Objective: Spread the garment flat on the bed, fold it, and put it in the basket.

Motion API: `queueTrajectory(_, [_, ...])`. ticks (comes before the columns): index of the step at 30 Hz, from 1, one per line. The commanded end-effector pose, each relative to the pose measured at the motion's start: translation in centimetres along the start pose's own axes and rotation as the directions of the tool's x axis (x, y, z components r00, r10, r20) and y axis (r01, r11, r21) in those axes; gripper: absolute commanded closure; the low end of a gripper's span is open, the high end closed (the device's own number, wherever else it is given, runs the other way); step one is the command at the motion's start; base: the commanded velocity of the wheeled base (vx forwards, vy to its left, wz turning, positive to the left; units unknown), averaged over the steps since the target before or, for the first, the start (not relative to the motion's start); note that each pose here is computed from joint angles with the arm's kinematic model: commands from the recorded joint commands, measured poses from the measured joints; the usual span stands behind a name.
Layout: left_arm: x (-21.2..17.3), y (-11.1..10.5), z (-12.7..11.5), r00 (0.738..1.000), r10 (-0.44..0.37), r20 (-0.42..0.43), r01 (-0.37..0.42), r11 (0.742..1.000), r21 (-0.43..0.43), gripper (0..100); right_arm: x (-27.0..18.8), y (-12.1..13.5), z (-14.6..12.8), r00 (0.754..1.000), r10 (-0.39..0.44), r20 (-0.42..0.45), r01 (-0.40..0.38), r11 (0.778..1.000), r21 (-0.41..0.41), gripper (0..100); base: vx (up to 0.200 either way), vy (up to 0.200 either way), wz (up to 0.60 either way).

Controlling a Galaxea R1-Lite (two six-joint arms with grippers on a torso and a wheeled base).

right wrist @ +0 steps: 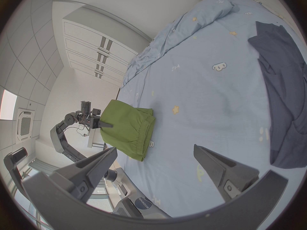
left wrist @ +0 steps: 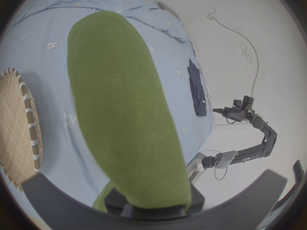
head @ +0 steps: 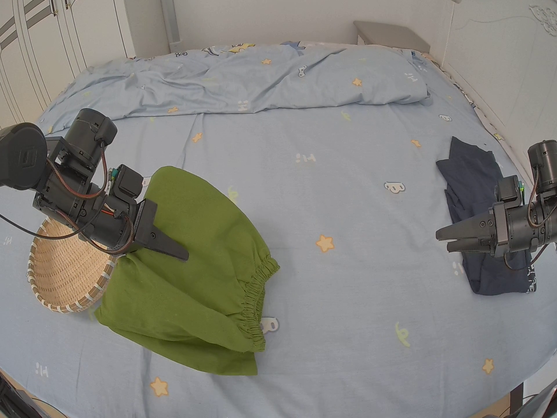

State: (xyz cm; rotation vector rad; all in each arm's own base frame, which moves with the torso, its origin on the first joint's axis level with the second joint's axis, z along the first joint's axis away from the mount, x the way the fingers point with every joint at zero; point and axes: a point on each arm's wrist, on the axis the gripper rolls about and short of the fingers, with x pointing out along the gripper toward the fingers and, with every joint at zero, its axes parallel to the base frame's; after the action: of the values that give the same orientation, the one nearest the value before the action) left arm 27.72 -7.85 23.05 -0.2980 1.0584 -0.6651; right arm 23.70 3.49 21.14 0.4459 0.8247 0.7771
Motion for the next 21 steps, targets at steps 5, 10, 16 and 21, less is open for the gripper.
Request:
queueTrajectory(5, [0.4, -0.8, -0.3, 1.0, -0.005, -0.019, 0.005, 1.0, 0.023, 100, -0.2, 0.0, 0.1, 1.0, -0.002, 0.008, 0.002, 1.0, -0.002, 0, 0.0, 0.2, 0.0])
queueTrajectory(10, [0.4, -0.9, -0.4, 1.0, -0.006, -0.023, 0.007, 1.0, 0.026, 100, -0.2, 0.0, 0.1, 1.0, -0.002, 0.008, 0.002, 1.0, -0.002, 0, 0.0, 0.2, 0.0])
queueTrajectory(16, [0.6, -1.5, -0.7, 0.999, -0.017, -0.034, 0.019, 0.999, 0.045, 100, -0.4, -0.2, 0.2, 1.0, -0.011, 0.017, 0.011, 1.0, 0.004, 0, 0.0, 0.167, 0.0])
queueTrajectory(21, [-0.1, -2.7, -0.9, 0.999, -0.038, -0.009, 0.039, 0.995, 0.089, 100, -0.6, 0.0, 0.2, 1.0, -0.011, 0.023, 0.011, 1.0, -0.002, 0, 0.0, 0.0, 0.0])
